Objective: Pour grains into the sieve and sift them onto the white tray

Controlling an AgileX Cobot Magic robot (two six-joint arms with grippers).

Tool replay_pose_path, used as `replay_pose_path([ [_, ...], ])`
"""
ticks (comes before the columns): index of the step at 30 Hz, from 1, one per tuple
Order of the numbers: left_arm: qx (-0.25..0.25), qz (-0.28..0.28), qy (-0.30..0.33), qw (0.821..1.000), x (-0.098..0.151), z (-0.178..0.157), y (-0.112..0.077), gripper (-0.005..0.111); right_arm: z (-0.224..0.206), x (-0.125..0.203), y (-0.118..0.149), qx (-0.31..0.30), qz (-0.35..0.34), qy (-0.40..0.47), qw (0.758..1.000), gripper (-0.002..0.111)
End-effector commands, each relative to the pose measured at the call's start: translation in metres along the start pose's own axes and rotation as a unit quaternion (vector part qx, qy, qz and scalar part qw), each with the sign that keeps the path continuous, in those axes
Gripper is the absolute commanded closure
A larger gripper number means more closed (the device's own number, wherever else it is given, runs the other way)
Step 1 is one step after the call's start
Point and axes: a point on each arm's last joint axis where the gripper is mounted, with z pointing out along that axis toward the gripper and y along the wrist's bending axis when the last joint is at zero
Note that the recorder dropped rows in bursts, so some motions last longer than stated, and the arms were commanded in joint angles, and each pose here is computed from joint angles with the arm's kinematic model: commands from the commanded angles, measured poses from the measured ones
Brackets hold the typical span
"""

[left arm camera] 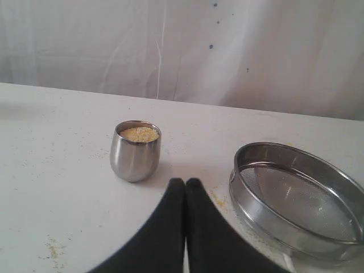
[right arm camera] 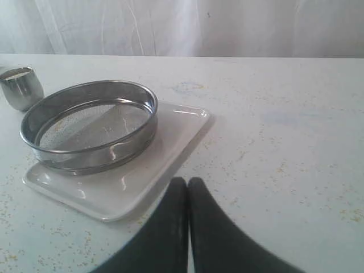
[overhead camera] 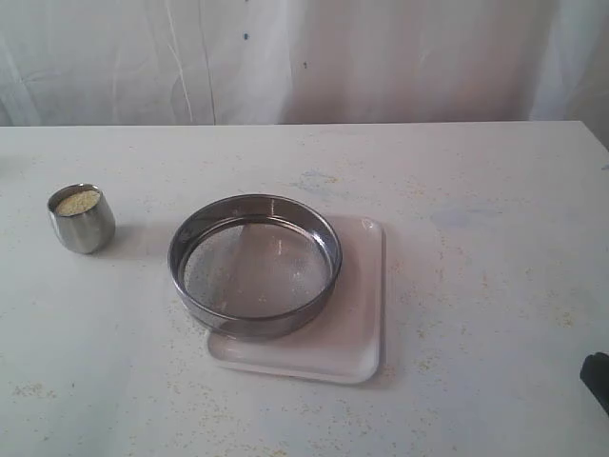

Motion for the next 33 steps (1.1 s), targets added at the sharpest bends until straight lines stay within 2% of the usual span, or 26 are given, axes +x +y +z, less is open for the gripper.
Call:
replay_pose_path([
  [1, 0.000, -0.045, -0.014, 0.999, -0.001, 0.000, 0.000, 0.107, 0.000, 0.000, 0.000, 0.002, -0.001, -0.008, 1.000, 0.108],
  [6, 0.007, -0.101, -0.081, 0.992, -0.014, -0.001, 0.000, 0.107, 0.000, 0.000, 0.000, 0.002, -0.001, -0.008, 1.000, 0.108],
  [10, 0.029, 0.019, -0.178, 0.983, -0.067, -0.016, -0.014, 0.107, 0.000, 0.000, 0.000, 0.002, -0.001, -0.008, 1.000, 0.108],
  [13, 0.036, 0.003, -0.211, 0.977, -0.106, -0.034, -0.022, 0.107, 0.000, 0.000, 0.000, 0.002, -0.001, -0.008, 1.000, 0.108],
  [16, -0.012, 0.040, -0.198, 0.979, -0.135, -0.047, -0.022, 0.107, 0.000, 0.000, 0.000, 0.002, -0.001, -0.008, 1.000, 0.108],
  [19, -0.046, 0.055, -0.162, 0.984, -0.152, -0.043, -0.021, 0.097, 0.000, 0.000, 0.000, 0.002, -0.001, -0.008, 1.000, 0.108],
  [22, -0.028, 0.035, -0.131, 0.990, -0.151, -0.017, -0.024, 0.074, 0.000, 0.000, 0.000, 0.002, -0.001, -0.008, 1.000, 0.108],
  [25, -0.018, 0.025, -0.065, 0.997, -0.130, 0.022, -0.022, 0.047, 0.000, 0.000, 0.000, 0.002, -0.001, -0.008, 1.000, 0.108],
  [28, 0.007, 0.025, -0.002, 1.000, -0.098, 0.061, -0.021, 0.044, 0.000, 0.000, 0.000, 0.002, -0.001, -0.008, 1.000, 0.108],
  [31, 0.060, 0.062, -0.002, 0.996, -0.076, 0.087, -0.025, 0.045, 0.000, 0.000, 0.000, 0.002, -0.001, -0.008, 1.000, 0.108],
  [33, 0.061, 0.066, 0.000, 0.996, -0.066, 0.100, -0.023, 0.045, 0.000, 0.000, 0.000, 0.002, -0.001, -0.008, 1.000, 0.108],
])
